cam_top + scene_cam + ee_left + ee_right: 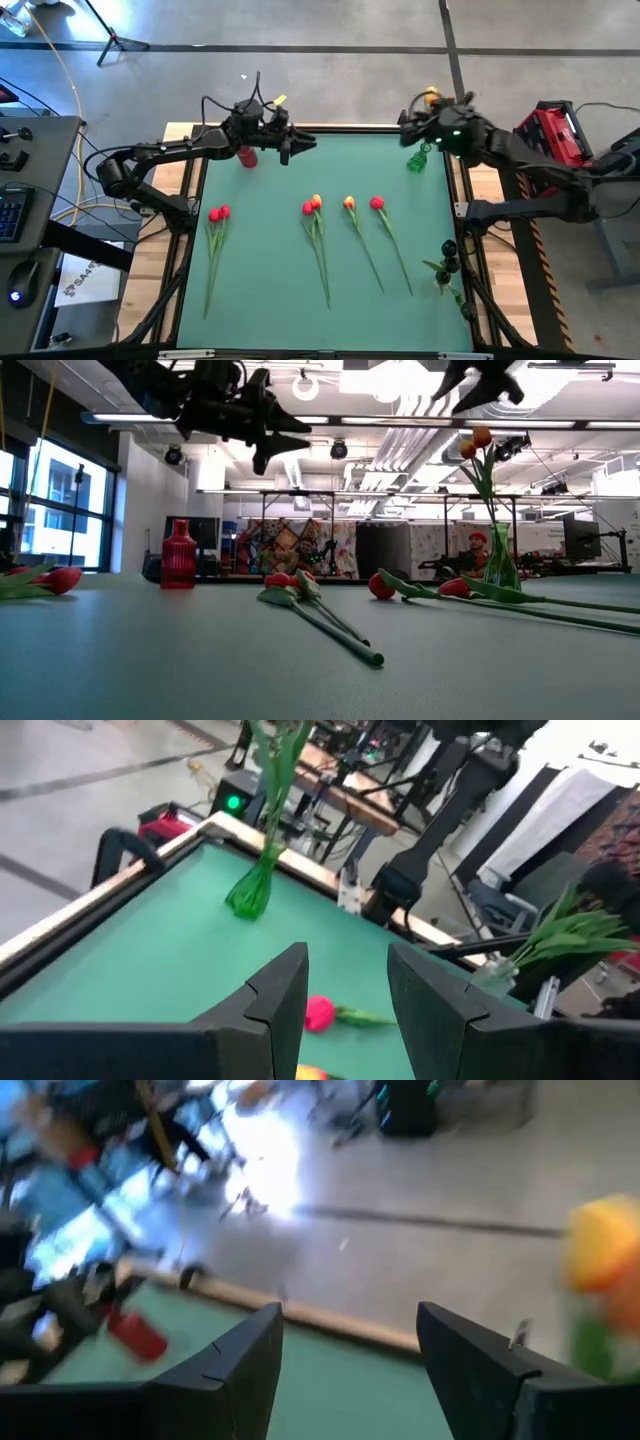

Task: Sort flowers into vase by color
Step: Put the right orange tulip into the green flower vase

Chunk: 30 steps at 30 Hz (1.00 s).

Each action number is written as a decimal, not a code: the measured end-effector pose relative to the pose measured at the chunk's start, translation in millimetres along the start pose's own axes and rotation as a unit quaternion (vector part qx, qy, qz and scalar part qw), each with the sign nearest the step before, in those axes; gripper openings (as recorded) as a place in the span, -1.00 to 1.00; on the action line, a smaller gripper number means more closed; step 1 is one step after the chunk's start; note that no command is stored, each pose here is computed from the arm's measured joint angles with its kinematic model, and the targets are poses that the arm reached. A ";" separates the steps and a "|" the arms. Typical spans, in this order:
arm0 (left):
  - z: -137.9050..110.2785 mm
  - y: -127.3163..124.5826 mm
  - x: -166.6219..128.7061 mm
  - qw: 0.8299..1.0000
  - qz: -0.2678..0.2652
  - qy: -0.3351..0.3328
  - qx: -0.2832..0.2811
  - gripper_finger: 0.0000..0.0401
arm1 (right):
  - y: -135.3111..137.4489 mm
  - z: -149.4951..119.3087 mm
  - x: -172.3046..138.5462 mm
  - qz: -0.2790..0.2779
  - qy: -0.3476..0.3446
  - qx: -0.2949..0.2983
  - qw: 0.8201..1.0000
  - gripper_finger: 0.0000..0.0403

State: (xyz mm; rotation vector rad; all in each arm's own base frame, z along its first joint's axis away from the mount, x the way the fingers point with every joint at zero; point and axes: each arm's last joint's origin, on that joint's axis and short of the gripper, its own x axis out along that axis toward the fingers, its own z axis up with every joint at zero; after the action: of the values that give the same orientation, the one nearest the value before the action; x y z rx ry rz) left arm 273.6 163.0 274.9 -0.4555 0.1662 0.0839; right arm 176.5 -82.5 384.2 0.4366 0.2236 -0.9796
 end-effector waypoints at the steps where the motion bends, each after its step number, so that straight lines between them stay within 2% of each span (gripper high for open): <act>1: -1.1 0.5 0.0 1.000 0.004 0.004 -0.003 -0.37 | 5.8 -4.2 5.3 0.008 0.015 -0.009 1.000 0.09; 7: -8.7 2.3 0.5 0.999 0.028 0.034 -0.023 -0.37 | 41.9 -38.6 39.2 0.051 0.113 -0.049 0.991 0.09; 13: -17.5 1.8 1.1 0.996 0.039 0.072 -0.038 -0.37 | 70.0 -79.8 61.5 0.071 0.215 -0.073 0.971 0.08; 22: -21.9 -2.7 3.4 0.995 0.035 0.088 -0.029 -0.37 | 97.9 -136.4 73.9 0.096 0.350 -0.112 0.925 -0.15; 27: -22.9 -2.4 3.2 0.995 0.037 0.092 -0.031 -0.37 | 109.0 -169.7 78.6 0.099 0.418 -0.143 0.891 -0.19; 30: -23.7 -2.1 3.0 0.994 0.038 0.096 -0.033 -0.37 | 114.4 -186.3 80.5 0.096 0.447 -0.146 0.877 -0.19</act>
State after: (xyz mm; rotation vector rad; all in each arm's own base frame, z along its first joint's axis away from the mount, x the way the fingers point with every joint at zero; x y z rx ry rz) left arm 273.5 150.7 254.4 -0.5238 0.3708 0.1216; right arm 318.5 -3.6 217.2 0.5965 1.1313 -0.4729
